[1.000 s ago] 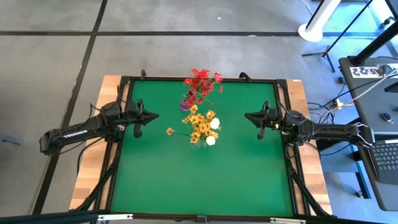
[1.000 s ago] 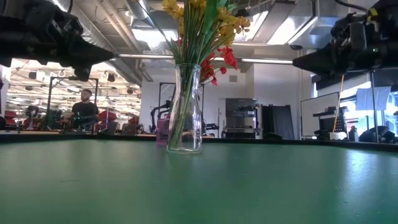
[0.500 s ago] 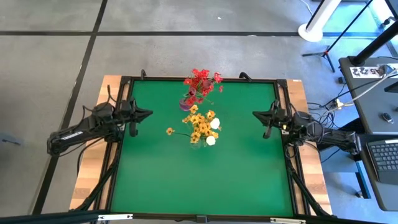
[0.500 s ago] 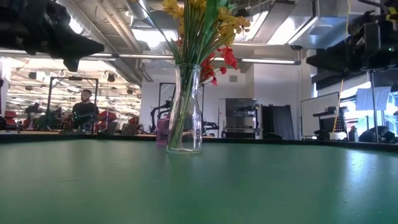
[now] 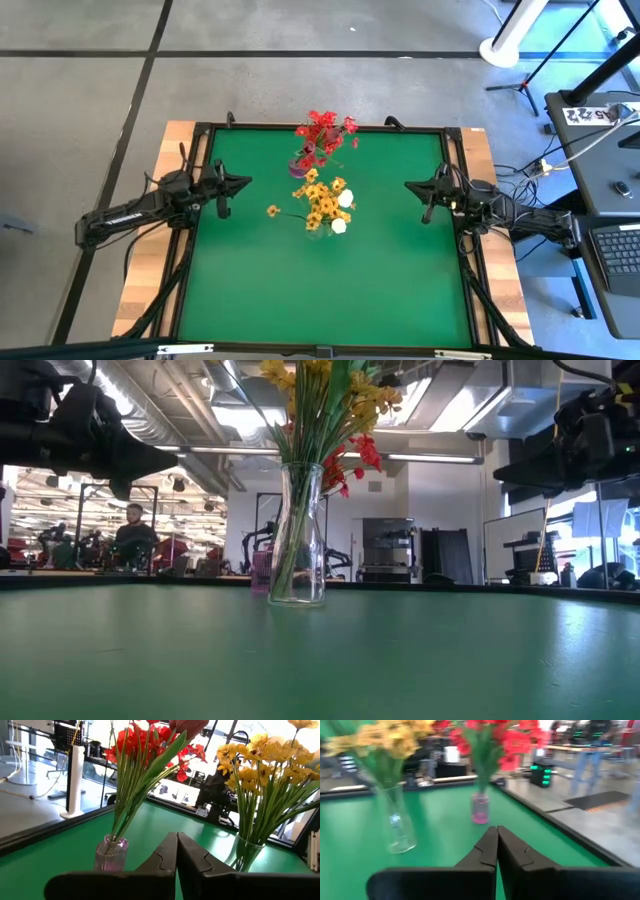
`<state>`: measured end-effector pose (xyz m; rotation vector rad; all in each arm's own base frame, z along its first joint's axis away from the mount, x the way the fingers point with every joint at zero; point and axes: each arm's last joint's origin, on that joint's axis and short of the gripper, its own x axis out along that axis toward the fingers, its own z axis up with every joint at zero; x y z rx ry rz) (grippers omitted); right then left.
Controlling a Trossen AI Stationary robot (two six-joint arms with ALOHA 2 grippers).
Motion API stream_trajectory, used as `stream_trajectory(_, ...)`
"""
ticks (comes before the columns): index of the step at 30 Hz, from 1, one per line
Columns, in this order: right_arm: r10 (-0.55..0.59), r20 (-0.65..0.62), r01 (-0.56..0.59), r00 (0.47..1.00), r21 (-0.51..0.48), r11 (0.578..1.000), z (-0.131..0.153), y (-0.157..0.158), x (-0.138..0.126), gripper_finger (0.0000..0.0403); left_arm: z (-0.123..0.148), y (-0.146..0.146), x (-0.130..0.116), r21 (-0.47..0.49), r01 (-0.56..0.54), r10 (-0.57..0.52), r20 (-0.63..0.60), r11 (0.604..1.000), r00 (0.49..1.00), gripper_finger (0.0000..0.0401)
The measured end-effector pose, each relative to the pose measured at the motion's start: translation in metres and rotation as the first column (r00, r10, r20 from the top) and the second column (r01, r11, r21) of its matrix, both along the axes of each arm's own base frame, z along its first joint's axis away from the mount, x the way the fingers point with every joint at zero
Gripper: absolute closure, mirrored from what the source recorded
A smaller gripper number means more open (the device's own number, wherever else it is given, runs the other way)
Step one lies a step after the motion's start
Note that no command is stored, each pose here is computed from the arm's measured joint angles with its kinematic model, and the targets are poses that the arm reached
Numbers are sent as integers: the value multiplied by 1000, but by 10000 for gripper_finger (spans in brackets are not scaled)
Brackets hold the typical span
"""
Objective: Sort flowers into vase by color
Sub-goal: Return to Home Position
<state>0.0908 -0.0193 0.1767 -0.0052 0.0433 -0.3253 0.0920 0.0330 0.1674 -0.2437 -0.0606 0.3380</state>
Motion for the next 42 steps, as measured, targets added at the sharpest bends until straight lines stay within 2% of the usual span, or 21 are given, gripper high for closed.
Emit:
stream_trajectory(3,-69,-4,69,998,-2,998,0,-2,-1,390,0,0,0,-10,3,-3,2,1000,1000,401)
stream_trajectory(6,-83,-5,83,997,-3,997,0,-2,-1,385,0,0,0,-7,3,-3,1,1000,1000,401)
stream_trajectory(42,-83,-12,83,997,-2,997,-1,-2,-1,384,0,0,0,-4,6,-6,-2,1000,1000,401)
